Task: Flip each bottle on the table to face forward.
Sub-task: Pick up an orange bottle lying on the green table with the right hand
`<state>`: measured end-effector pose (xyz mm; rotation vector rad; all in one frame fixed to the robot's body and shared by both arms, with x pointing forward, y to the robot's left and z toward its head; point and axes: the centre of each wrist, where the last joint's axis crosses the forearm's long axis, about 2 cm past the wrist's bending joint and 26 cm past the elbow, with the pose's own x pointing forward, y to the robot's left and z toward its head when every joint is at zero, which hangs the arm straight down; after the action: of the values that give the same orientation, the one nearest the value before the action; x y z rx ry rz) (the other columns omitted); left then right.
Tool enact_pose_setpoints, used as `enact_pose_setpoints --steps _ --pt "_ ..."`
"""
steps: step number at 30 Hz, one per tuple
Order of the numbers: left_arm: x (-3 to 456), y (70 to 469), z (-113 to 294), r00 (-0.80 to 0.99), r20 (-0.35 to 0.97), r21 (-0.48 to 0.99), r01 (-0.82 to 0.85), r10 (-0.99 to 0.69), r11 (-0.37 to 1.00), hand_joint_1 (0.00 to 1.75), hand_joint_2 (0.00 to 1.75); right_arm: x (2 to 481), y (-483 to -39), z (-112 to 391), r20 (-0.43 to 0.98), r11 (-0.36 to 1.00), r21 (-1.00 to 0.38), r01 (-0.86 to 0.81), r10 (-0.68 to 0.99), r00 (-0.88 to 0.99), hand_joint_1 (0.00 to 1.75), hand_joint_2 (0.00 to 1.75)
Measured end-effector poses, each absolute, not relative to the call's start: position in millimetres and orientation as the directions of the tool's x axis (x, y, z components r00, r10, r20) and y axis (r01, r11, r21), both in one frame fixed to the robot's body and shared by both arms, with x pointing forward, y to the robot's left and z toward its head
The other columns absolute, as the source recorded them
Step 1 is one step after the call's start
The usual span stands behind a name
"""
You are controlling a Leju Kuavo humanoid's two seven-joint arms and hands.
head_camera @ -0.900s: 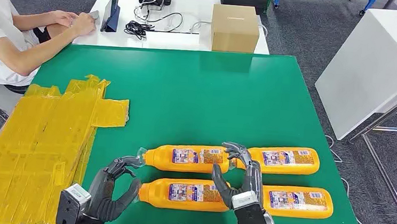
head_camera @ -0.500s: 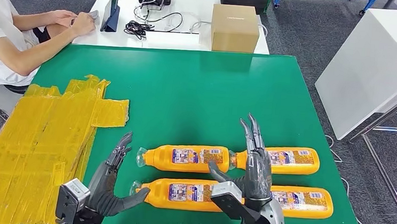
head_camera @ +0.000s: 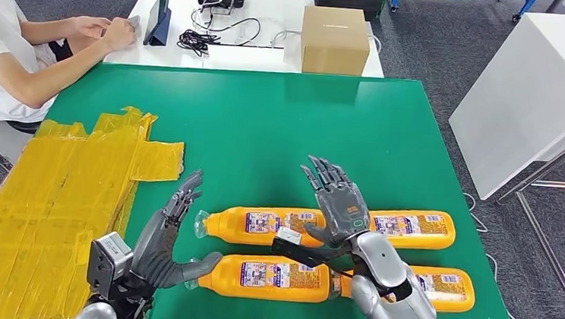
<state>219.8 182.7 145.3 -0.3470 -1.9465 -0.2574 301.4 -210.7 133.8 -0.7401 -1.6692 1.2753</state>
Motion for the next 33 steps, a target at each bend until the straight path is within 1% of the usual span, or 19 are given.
enact_pose_setpoints --steps 11,19,22,27,33 --pt "225 182 143 -0.357 0.925 0.008 0.359 0.130 0.933 0.00 1.75 321 -210 124 0.237 0.204 -0.971 -0.122 0.865 -0.442 0.00 1.75" --pt "228 179 142 -0.348 0.927 -0.005 0.369 0.143 0.929 0.00 1.75 333 -201 123 0.268 0.213 -0.963 -0.168 0.847 -0.460 0.00 1.75" --pt "231 178 142 -0.346 0.926 -0.009 0.380 0.151 0.925 0.00 1.75 338 -195 120 0.312 0.242 -0.948 -0.205 0.829 -0.463 0.00 1.75" --pt "236 174 143 -0.343 0.925 -0.013 0.400 0.163 0.916 0.00 1.75 344 -186 115 0.446 0.322 -0.890 -0.324 0.767 -0.462 0.00 1.75" --pt "244 167 142 -0.330 0.926 -0.023 0.431 0.181 0.902 0.00 1.75 345 -179 102 0.632 0.410 -0.758 -0.507 0.652 -0.419 0.00 1.75"
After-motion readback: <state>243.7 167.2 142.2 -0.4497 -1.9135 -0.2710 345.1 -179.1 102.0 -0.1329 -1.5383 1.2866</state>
